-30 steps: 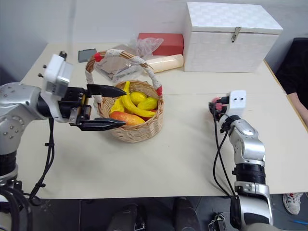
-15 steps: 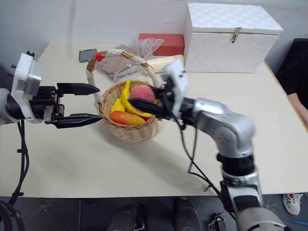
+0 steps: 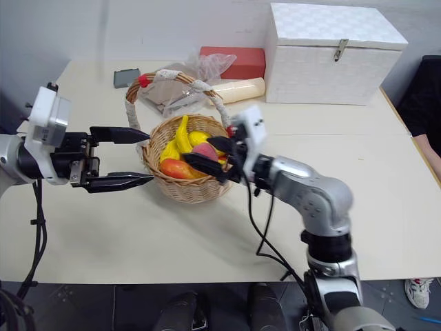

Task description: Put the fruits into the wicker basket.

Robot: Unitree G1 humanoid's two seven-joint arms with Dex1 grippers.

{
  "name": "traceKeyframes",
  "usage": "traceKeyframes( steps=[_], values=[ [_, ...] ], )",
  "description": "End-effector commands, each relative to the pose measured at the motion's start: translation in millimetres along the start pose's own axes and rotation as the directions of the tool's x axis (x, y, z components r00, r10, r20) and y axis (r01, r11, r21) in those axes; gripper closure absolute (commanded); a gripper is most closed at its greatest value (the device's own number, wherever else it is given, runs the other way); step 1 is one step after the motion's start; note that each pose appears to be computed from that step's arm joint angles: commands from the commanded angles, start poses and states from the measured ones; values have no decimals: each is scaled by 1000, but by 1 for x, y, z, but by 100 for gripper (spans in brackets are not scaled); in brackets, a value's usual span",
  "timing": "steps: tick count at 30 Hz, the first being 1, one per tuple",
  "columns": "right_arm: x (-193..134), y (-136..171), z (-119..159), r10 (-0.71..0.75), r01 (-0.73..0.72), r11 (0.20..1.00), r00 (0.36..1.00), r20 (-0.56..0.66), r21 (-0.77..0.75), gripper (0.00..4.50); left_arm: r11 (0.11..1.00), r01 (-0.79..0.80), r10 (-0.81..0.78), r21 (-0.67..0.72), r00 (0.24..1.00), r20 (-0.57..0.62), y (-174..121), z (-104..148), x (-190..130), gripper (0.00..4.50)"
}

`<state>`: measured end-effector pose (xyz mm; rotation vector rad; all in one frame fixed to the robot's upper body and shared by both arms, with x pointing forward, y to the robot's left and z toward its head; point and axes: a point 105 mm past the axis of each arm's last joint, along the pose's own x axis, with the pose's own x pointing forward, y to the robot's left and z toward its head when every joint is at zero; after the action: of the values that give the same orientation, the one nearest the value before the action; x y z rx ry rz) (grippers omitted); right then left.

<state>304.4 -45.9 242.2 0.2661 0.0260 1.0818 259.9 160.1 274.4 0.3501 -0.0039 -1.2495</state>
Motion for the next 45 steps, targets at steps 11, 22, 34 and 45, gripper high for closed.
traceKeyframes(
  steps=[11, 22, 34, 45],
  values=[
    [-12, -37, 15, -255, 266, 946, 963, 81, -186, 2, 998, 30, -33, 56, 998, 60, 3, 13, 16, 0],
    [40, -69, 5, -255, 278, 919, 960, 115, -280, 2, 997, 6, -11, 79, 998, 62, 5, 17, 14, 0],
    [34, -58, 17, -197, 248, 906, 964, 179, -342, 374, 996, 0, -6, 88, 998, 64, 7, 18, 15, 0],
    [-80, -66, 76, -376, 513, 690, 857, 353, -510, 431, 982, 145, -161, 119, 977, 139, 0, 29, 48, 0]
  ],
)
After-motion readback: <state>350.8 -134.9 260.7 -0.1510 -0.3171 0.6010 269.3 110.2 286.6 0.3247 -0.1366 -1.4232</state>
